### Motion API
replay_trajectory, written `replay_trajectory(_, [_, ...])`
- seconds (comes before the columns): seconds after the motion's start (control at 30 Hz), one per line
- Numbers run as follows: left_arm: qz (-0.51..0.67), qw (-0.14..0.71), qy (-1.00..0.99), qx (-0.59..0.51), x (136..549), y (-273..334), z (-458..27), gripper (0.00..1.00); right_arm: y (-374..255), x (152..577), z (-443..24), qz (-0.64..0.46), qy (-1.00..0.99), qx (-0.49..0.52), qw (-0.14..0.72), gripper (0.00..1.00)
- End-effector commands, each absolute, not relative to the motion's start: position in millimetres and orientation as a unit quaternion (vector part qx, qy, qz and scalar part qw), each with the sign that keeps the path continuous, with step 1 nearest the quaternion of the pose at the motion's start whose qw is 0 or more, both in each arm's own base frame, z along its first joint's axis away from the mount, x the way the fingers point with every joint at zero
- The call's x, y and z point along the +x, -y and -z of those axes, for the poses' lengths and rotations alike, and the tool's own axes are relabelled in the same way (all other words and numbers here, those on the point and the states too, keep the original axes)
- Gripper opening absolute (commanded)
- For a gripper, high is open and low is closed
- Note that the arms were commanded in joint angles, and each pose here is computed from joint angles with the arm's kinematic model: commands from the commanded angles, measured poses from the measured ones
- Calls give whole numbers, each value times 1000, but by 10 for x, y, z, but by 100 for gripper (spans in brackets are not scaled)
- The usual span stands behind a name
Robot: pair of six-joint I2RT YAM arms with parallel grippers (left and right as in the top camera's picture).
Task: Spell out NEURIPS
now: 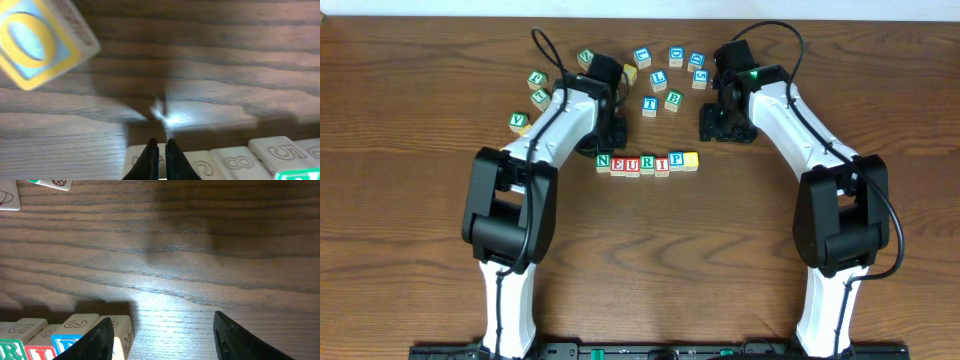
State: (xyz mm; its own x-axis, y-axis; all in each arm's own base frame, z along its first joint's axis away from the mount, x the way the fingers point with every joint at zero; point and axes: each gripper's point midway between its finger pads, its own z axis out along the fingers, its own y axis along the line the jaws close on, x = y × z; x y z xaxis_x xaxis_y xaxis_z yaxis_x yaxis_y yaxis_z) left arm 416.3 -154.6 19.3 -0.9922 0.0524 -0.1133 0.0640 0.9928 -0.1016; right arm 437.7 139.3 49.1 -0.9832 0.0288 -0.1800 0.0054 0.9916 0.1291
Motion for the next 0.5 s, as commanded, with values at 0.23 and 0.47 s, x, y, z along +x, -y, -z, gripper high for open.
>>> replay_trajectory(0.23, [46,50,-997,33,4145,1535,-126,7,-1393,4415,-523,-60,-993,9,98,59])
replay_trajectory(0.47, [45,51,-997,32,4154,1526,-128,7,-1393,4416,-523,-60,-993,9,98,59])
